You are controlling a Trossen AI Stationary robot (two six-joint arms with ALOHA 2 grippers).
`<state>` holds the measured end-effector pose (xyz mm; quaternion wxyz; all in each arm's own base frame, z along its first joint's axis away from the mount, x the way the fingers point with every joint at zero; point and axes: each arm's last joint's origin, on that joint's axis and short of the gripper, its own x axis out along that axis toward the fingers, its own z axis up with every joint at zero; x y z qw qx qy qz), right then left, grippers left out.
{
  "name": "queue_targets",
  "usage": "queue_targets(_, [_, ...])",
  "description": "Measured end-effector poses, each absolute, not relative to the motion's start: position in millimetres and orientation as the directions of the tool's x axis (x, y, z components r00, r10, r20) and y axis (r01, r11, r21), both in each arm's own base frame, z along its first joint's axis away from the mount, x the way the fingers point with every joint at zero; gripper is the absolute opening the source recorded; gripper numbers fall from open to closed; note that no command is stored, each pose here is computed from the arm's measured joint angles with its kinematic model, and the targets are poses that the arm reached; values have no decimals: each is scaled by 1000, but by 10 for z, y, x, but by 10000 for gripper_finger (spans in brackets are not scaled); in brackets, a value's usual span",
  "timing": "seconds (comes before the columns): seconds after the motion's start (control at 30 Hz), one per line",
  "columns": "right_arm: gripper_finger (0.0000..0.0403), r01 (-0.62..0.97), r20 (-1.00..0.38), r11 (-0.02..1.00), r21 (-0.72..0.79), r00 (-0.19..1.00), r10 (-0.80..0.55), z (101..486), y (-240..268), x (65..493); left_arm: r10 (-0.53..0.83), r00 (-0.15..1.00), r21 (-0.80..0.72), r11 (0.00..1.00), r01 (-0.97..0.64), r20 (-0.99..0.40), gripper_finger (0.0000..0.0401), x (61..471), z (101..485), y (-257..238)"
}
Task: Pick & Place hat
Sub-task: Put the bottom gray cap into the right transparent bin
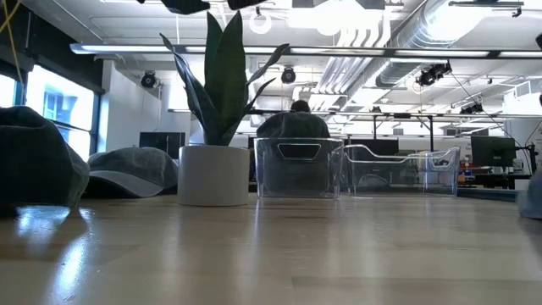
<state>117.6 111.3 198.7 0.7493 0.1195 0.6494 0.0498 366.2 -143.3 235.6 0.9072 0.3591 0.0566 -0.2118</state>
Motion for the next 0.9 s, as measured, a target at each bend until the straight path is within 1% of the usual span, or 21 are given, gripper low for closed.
queue_targets(0.07, [62, 59, -962, 971, 230, 167, 217, 1988, 1109, 1181, -341, 905, 626, 655, 423, -255, 195, 3672, 2356, -1407])
queue_targets(0.13, [25, 40, -961, 971, 237, 155, 228, 1987, 1112, 1177, -350, 901, 624, 652, 431, -256, 195, 3672, 2355, -1406])
queue_targets(0.17, [16, 37, -961, 971, 238, 154, 229, 1988, 1113, 1177, -351, 901, 624, 653, 430, -255, 195, 3673, 2355, -1406])
queue_targets(0.23, [16, 47, -960, 972, 230, 175, 219, 2017, 1117, 1190, -352, 900, 623, 652, 432, -255, 195, 3672, 2355, -1408])
queue_targets(0.33, [29, 69, -948, 974, 214, 257, 190, 2131, 1131, 1247, -354, 900, 623, 651, 433, -255, 195, 3672, 2356, -1408])
queue_targets(0.43, [23, 88, -924, 966, 245, 323, 204, 2313, 1139, 1334, -342, 910, 626, 663, 410, -233, 195, 3678, 2376, -1406])
queue_targets(0.5, [12, 95, -902, 955, 279, 368, 227, 2451, 1141, 1399, -317, 928, 623, 692, 366, -193, 195, 3688, 2415, -1403])
queue_targets(0.57, [7, 79, -863, 948, 310, 442, 246, 2594, 1146, 1478, -294, 945, 605, 728, 321, -147, 195, 3698, 2460, -1396])
queue_targets(0.7, [18, -7, -755, 939, 345, 592, 282, 2786, 1151, 1646, -260, 963, 540, 803, 253, -64, 195, 3734, 2543, -1316])
queue_targets(0.8, [26, -56, -692, 930, 364, 652, 310, 2853, 1121, 1746, -235, 971, 458, 859, 230, -46, 195, 3778, 2588, -1223])
queue_targets(0.9, [25, -38, -660, 940, 338, 703, 266, 2881, 1065, 1809, -257, 966, 379, 893, 243, -13, 195, 3834, 2688, -1147])
